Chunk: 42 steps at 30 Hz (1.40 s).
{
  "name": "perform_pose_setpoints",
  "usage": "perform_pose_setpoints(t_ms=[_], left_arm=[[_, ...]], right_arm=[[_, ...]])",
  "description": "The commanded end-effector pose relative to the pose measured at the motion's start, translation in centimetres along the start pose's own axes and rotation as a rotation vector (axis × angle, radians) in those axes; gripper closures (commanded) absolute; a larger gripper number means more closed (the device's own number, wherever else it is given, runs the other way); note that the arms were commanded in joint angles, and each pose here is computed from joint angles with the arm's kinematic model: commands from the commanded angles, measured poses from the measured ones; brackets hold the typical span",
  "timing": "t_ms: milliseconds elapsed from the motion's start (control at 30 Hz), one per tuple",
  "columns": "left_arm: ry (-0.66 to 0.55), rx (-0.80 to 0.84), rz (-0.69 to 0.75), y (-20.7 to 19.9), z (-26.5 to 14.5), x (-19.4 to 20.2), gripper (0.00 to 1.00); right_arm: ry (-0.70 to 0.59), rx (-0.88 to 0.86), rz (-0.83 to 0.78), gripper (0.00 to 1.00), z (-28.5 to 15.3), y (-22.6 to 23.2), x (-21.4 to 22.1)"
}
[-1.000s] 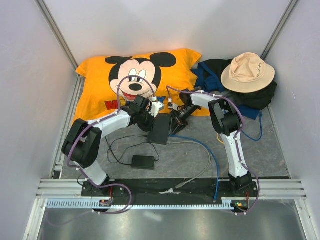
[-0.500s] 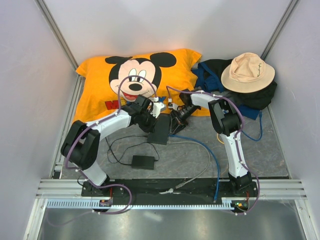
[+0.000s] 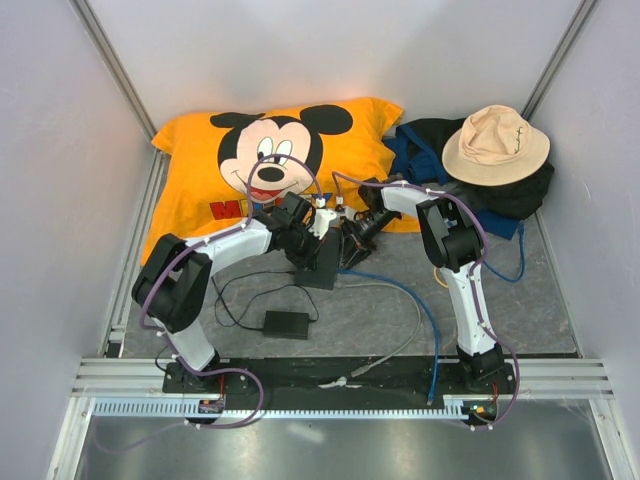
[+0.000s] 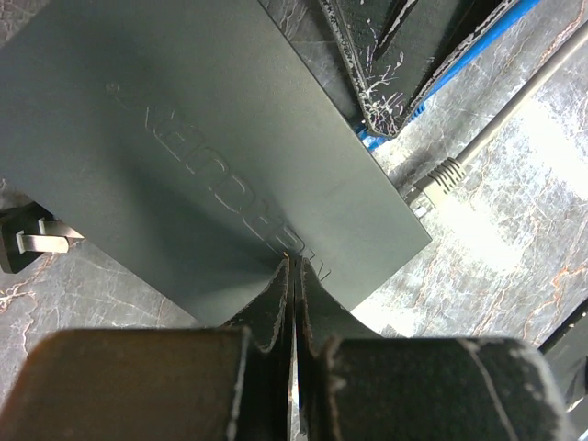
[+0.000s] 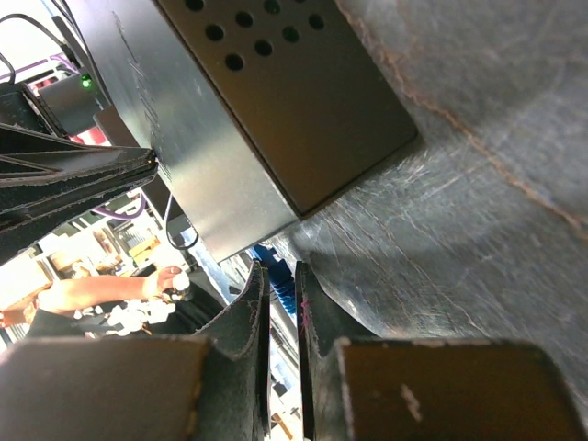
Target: Pull the plug from the switch port
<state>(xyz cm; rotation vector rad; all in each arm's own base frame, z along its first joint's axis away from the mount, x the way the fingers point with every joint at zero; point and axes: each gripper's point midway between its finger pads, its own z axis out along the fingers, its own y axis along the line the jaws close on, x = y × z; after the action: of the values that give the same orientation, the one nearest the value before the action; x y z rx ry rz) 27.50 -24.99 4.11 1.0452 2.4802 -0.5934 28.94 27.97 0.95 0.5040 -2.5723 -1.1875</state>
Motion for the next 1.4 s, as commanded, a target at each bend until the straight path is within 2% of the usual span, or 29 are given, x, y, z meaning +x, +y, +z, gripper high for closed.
perform_pose_setpoints(t_ms=[0, 300, 567, 833, 1067, 1233, 1367], left_arm=[[0.04, -0.037, -0.03, 0.9, 1.1, 1.1, 0.98], [0.037, -0.041, -0.039, 1.0, 1.4, 1.3, 0.98], [0.035, -0.061, -0.032, 1.3, 1.4, 1.3, 0.98], [0.125, -0.131, -0.036, 2.8, 2.3, 4.1, 0.98], [0.128, -0.176, 0.02, 2.9, 2.5, 3.5, 0.98], [0.137, -0.165, 0.02, 2.6, 2.5, 4.0, 0.98], [0.135, -0.155, 0.015, 2.4, 2.6, 4.0, 0.98]], right_arm=[[0.078, 0.485, -0.051, 1.0, 1.0, -12.7, 1.2], [0.092, 0.497, -0.021, 1.0, -0.6, -13.8, 2.6], [0.083, 0.473, -0.026, 1.0, -1.3, -13.0, 2.7], [0.105, 0.472, -0.031, 1.0, -2.4, -11.7, 3.8], [0.106, 0.505, -0.035, 1.0, -3.1, -11.5, 3.9], [0.134, 0.466, -0.033, 1.0, -3.4, -11.5, 4.5], [0.067, 0.452, -0.057, 1.0, -5.2, -10.8, 3.1]])
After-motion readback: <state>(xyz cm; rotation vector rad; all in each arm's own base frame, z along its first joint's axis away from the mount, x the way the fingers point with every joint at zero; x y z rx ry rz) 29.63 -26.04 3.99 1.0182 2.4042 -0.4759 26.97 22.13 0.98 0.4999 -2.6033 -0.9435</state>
